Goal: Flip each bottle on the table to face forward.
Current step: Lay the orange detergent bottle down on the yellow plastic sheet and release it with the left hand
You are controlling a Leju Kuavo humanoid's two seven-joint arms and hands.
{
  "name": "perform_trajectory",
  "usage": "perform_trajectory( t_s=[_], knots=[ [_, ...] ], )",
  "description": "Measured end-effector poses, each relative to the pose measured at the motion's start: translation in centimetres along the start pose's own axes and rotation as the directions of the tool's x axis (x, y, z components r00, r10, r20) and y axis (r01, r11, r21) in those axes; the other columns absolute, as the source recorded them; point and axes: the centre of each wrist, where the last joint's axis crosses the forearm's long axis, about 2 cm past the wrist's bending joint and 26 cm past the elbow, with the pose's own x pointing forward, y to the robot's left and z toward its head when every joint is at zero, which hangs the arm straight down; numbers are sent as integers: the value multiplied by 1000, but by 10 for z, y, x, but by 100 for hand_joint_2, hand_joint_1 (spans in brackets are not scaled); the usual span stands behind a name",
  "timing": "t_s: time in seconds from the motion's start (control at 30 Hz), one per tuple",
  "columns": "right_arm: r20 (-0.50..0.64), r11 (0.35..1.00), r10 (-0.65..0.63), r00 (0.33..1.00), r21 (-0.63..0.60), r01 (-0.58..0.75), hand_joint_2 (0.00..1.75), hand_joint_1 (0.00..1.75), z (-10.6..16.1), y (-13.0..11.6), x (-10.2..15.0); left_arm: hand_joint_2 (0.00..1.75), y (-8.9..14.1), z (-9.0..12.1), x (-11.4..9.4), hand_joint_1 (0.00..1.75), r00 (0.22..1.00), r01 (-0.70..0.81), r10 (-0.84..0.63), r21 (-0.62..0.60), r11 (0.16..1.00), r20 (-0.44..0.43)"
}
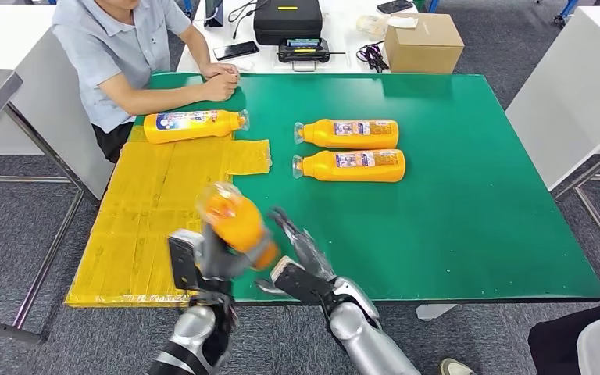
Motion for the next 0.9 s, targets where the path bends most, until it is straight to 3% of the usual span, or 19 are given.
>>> perform_trajectory(
  t_s=[0.13, 0.47, 0.5, 0.6, 0.63, 0.7, 0.73, 0.77, 0.83, 0.9],
  knots=[
    [-47, 1000, -10, 999, 8, 10, 175, 0, 19, -5, -11, 175, 9, -6, 5, 169, 999, 25, -26, 37, 999, 22],
    [-51, 1000, 10, 999, 21, -9, 175, 0, 25, -16, -15, 175, 13, -9, 8, 161, 993, 73, -78, 59, 996, 87],
    [-51, 1000, 14, 999, 21, -12, 175, 0, 26, -17, -15, 175, 13, -9, 9, 154, 992, 78, -84, 63, 995, 92],
    [-48, 1000, 21, 999, 22, -20, 175, 0, 27, -20, -15, 175, 16, -11, 10, 75, 981, 133, -142, 78, 988, 129],
    [-46, 1000, 22, 999, 24, -21, 175, 0, 27, -21, -15, 175, 18, -12, 11, 70, 965, 193, -205, 88, 977, 161],
    [-38, 999, 21, 999, 33, -19, 175, 0, 26, -22, -15, 175, 22, -14, 14, 117, 877, 382, -397, 108, 918, 270],
    [-32, 999, 20, 999, 38, -19, 175, 0, 25, -23, -15, 175, 25, -16, 16, 150, 788, 505, -512, 118, 855, 342],
    [-25, 999, 19, 1000, 43, -18, 175, 0, 24, -24, -14, 175, 28, -19, 18, 164, 674, 622, -614, 131, 772, 411],
    [-9, 999, 19, 1000, 51, -18, 175, 0, 19, -26, -13, 175, 35, -24, 19, 172, 406, 814, -756, 173, 554, 514],
    [1, 998, 18, 1000, 54, -18, 175, 0, 16, -28, -12, 175, 41, -28, 17, 175, 232, 894, -801, 204, 399, 551]
  ],
)
